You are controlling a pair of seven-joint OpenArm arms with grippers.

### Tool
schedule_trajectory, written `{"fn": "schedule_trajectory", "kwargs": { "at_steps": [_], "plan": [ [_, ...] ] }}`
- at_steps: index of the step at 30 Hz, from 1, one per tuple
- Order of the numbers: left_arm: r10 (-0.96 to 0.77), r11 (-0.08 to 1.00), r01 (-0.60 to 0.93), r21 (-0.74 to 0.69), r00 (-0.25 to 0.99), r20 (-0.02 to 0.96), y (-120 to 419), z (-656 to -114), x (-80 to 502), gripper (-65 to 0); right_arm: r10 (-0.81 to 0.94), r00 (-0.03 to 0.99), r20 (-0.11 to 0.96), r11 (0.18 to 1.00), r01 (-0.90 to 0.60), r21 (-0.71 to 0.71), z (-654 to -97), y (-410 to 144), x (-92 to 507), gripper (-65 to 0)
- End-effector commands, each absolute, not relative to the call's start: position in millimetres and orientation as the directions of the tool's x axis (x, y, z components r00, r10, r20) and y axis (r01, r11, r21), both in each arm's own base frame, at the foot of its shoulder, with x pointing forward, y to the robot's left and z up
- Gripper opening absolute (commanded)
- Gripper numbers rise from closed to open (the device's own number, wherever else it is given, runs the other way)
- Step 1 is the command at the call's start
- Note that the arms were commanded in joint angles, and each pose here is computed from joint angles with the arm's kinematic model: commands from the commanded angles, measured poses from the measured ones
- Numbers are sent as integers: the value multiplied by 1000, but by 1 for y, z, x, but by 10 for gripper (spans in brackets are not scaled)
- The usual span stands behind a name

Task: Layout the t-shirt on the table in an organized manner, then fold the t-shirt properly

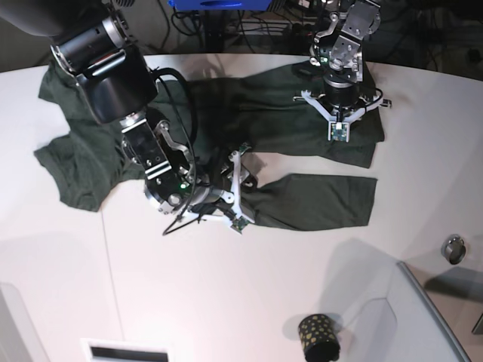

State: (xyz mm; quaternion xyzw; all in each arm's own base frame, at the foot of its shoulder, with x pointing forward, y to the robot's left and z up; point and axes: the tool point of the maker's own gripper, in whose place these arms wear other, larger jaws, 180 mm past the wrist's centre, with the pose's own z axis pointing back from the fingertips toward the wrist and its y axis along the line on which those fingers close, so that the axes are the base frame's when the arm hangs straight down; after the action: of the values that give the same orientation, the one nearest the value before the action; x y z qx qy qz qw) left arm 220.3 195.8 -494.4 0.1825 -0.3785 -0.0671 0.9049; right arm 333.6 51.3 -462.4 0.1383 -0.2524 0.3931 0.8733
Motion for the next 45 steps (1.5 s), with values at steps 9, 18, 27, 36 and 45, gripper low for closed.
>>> {"fn": "schedule_trajectory", "kwargs": {
  "at_steps": [9, 18, 27, 36, 45],
  "plan": [
    [-230, 934, -10, 357, 748, 622, 195, -504, 208, -650, 596, 519, 614, 644, -765, 22, -437, 65, 357, -348],
    [-230, 934, -9, 357, 749, 621, 195, -504, 207, -650, 594, 522, 611, 644, -765, 28, -439, 66, 355, -351],
    [-230, 934, -9, 357, 750, 620, 195, -505, 207, -650, 602, 565, 564, 651, -756, 63, -460, 60, 340, -536],
    [-230, 934, -9, 357, 750, 620, 195, -505, 207, -650, 584, 565, 583, 657, -751, 70, -461, 62, 342, -513],
    [-230, 934, -9, 357, 750, 620, 195, -505, 207, -650, 583, 563, 586, 657, -751, 68, -459, 62, 343, -515]
  ]
}}
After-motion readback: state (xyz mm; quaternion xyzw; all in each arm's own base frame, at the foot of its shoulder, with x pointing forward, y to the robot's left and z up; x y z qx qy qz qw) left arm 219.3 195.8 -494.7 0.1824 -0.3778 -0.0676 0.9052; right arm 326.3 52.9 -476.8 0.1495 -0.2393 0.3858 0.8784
